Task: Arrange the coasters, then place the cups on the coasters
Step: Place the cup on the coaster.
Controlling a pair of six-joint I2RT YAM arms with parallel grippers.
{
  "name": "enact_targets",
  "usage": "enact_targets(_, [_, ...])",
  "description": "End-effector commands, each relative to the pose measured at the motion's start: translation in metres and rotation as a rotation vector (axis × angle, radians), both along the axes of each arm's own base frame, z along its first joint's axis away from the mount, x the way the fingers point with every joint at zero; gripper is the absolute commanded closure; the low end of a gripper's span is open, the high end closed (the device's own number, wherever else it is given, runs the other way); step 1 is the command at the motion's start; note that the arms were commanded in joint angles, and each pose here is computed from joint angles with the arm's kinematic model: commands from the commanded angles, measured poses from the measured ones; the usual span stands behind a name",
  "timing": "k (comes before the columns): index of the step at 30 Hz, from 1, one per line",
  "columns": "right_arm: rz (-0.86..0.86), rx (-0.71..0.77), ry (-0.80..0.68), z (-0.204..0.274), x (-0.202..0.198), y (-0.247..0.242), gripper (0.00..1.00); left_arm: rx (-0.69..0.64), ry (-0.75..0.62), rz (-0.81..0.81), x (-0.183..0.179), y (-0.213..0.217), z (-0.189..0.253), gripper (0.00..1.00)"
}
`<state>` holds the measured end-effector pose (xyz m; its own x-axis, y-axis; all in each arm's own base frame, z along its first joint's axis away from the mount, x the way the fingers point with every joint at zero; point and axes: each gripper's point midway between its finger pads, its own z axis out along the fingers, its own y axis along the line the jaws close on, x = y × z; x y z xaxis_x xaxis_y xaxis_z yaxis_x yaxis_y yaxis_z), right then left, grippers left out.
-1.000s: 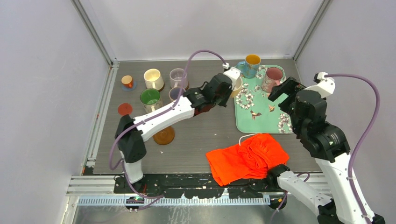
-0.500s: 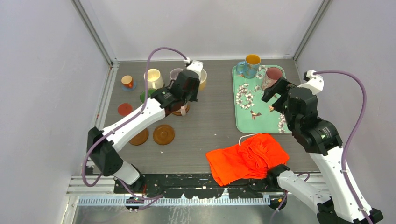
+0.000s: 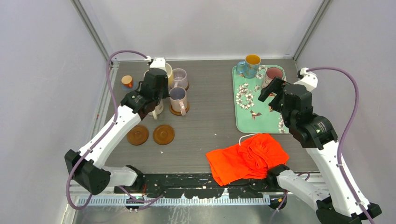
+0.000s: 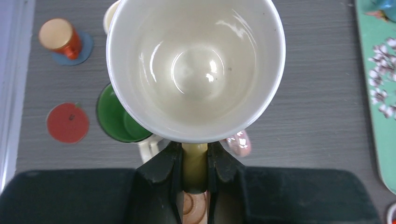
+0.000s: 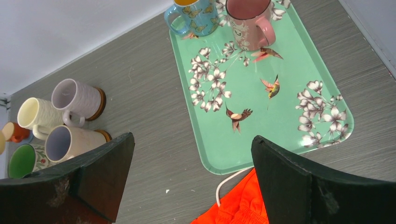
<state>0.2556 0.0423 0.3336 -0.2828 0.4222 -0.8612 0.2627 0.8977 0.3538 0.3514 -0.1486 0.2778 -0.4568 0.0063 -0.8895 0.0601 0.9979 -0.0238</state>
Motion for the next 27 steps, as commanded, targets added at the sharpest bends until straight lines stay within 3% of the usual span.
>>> enact_targets(1, [0.033,-0.006,-0.017,0.006,0.008,0.007,0.00,-0.068,-0.105,0.153,0.004,0.041,0.031,1.00])
enact_targets(15, [0.079,-0.009,-0.005,0.003,0.012,0.017,0.00,-0.101,-0.093,0.502,0.010,0.149,0.000,1.00])
enact_targets(27, [0.107,-0.027,0.009,-0.001,0.014,0.022,0.00,-0.099,-0.051,0.652,0.032,0.192,-0.040,1.00])
